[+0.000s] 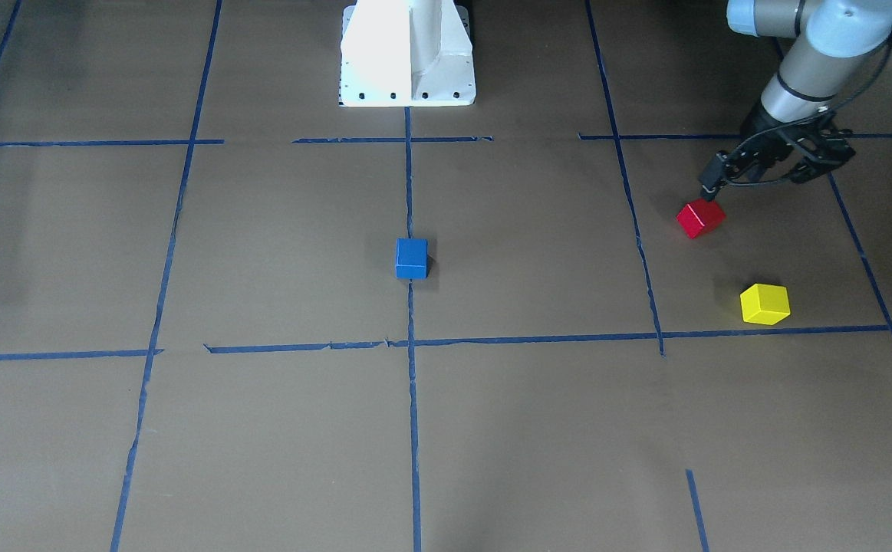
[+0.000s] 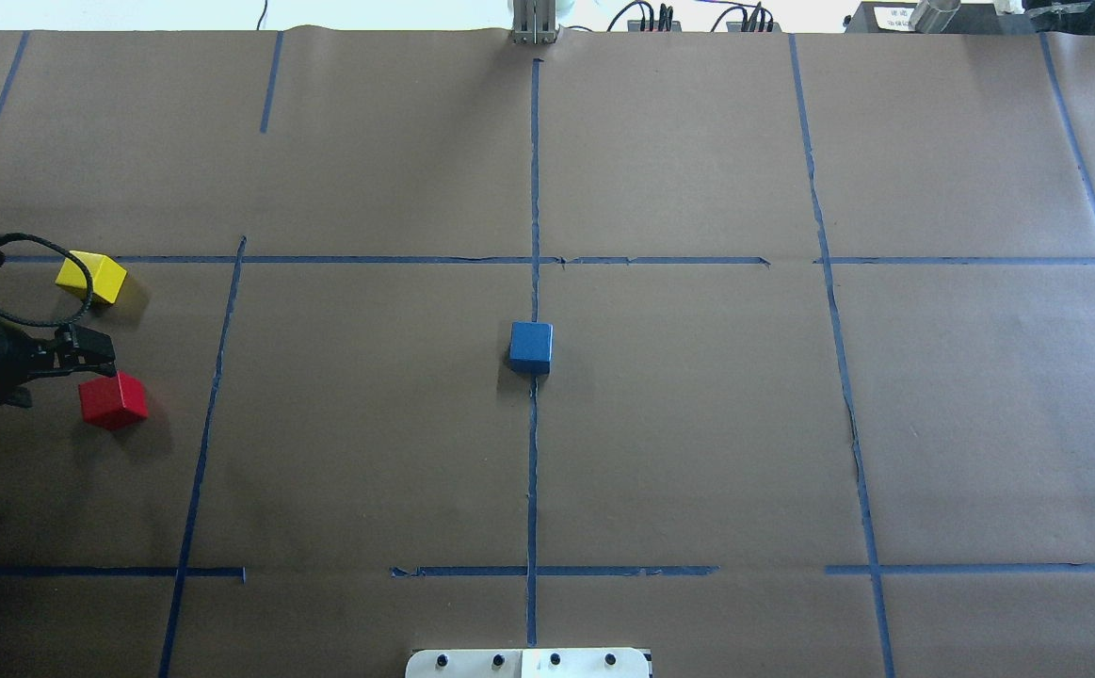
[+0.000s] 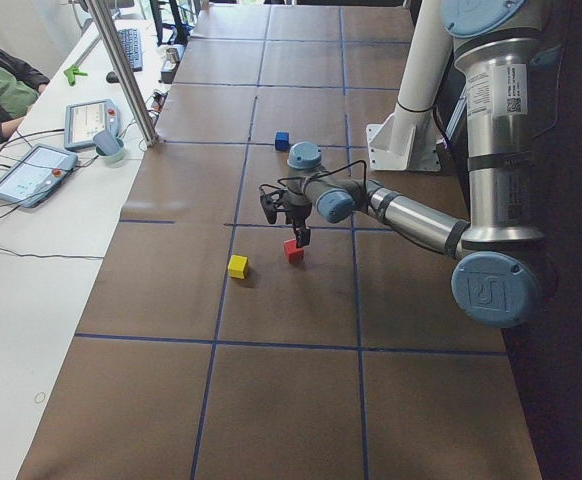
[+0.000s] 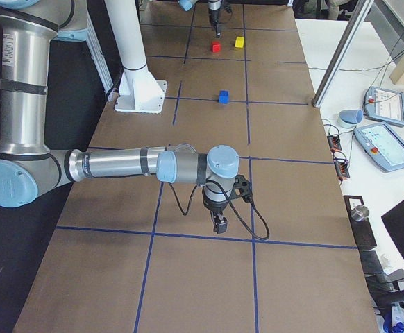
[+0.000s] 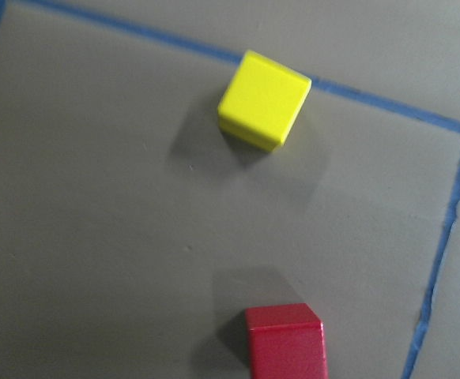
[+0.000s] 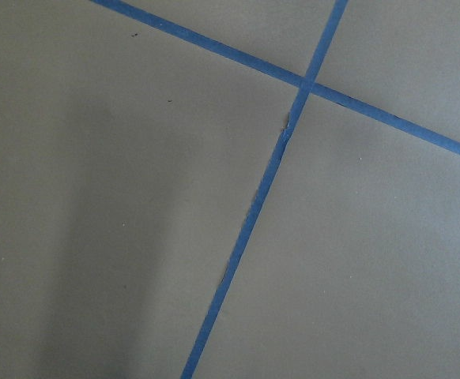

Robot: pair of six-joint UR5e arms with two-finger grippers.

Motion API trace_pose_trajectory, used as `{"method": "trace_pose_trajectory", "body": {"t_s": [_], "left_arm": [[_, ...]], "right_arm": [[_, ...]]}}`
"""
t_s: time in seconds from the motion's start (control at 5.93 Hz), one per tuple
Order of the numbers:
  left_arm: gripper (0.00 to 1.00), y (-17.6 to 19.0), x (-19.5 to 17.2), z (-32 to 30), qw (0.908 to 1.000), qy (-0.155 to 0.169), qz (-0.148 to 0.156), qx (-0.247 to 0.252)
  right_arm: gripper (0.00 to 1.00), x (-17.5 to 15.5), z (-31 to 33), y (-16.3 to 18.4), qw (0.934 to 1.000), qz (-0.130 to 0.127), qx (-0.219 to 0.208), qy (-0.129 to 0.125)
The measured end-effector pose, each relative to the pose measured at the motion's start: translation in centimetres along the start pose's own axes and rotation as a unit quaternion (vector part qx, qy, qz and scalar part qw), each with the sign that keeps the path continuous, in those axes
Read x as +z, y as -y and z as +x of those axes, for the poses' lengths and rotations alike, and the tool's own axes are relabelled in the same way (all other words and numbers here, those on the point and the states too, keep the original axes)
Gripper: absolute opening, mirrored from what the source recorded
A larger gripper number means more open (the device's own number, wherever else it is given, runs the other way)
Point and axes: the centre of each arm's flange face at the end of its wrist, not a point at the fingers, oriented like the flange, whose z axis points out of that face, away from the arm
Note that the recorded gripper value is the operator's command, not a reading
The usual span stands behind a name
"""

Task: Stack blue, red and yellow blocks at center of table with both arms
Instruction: 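Lower the left gripper onto the red cube and grasp it, then carry the red cube with the left gripper above the blue cube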

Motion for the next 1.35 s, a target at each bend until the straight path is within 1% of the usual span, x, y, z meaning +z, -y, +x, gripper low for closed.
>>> {"method": "trace_pose_trajectory", "body": {"t_s": [0.34,0.84,1.01,1.18,1.35], "left_arm": [[1.0,0.5,2.4,1.5,1.0,0.006,-0.001,-0.002],[1.0,1.9,6.8,-0.1,1.0,0.003,-0.002,0.001],[0.77,1.7,7.6,-0.3,1.0,0.004,-0.006,0.004],[0.32,1.0,8.2,-0.2,0.9998,0.006,-0.013,0.01],[0.26,0.4,8.6,-0.1,0.9997,0.009,-0.018,0.015]], "right_arm": [[1.0,0.2,0.1,0.0,1.0,-0.001,0.002,0.002],[1.0,0.2,0.1,-0.1,1.0,-0.001,0.001,0.002],[1.0,0.2,0.1,-0.1,1.0,-0.002,0.001,0.002],[1.0,0.2,0.1,-0.1,1.0,-0.002,0.001,0.002],[1.0,0.3,0.2,-0.2,1.0,-0.002,0.002,0.002]]}}
